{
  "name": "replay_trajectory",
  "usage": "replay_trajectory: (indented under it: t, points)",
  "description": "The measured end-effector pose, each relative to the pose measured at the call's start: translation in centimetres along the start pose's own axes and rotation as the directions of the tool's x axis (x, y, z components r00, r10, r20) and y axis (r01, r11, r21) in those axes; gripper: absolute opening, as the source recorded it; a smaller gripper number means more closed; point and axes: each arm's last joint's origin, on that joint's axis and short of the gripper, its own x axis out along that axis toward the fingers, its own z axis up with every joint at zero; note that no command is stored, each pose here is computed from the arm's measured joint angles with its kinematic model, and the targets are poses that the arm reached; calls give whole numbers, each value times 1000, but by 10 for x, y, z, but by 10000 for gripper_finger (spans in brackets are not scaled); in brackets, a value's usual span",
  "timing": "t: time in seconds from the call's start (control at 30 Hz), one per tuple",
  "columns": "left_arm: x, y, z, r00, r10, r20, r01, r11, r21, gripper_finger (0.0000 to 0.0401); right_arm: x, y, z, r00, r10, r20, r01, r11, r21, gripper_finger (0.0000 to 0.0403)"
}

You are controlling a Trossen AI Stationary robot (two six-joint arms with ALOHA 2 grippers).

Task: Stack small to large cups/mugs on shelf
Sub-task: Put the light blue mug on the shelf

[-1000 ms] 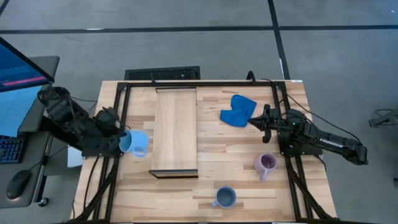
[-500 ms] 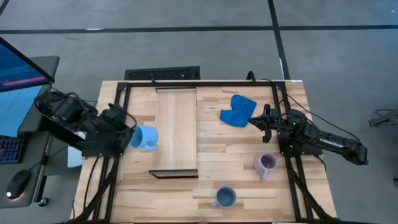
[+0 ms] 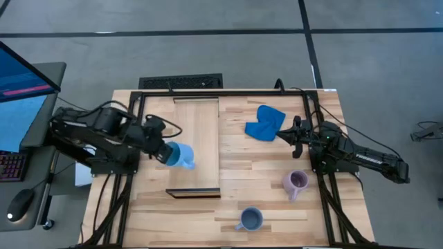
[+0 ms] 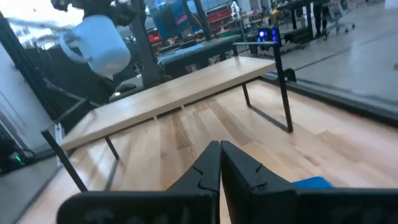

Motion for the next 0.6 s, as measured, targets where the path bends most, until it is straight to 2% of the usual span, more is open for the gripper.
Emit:
replay_trajectory:
  t: [0.13,0.43,0.6]
  points:
    - [10,-9,7,999,14,-42,-16,999,-42,0,0,0,0,1000,0,0,0,997,72,33]
    - [37,-33,21,996,-26,-90,7,979,-206,0,0,0,0,1000,0,0,0,997,73,33]
    - [49,-40,21,993,-5,-119,-33,949,-315,0,0,0,0,1000,0,0,0,998,68,33]
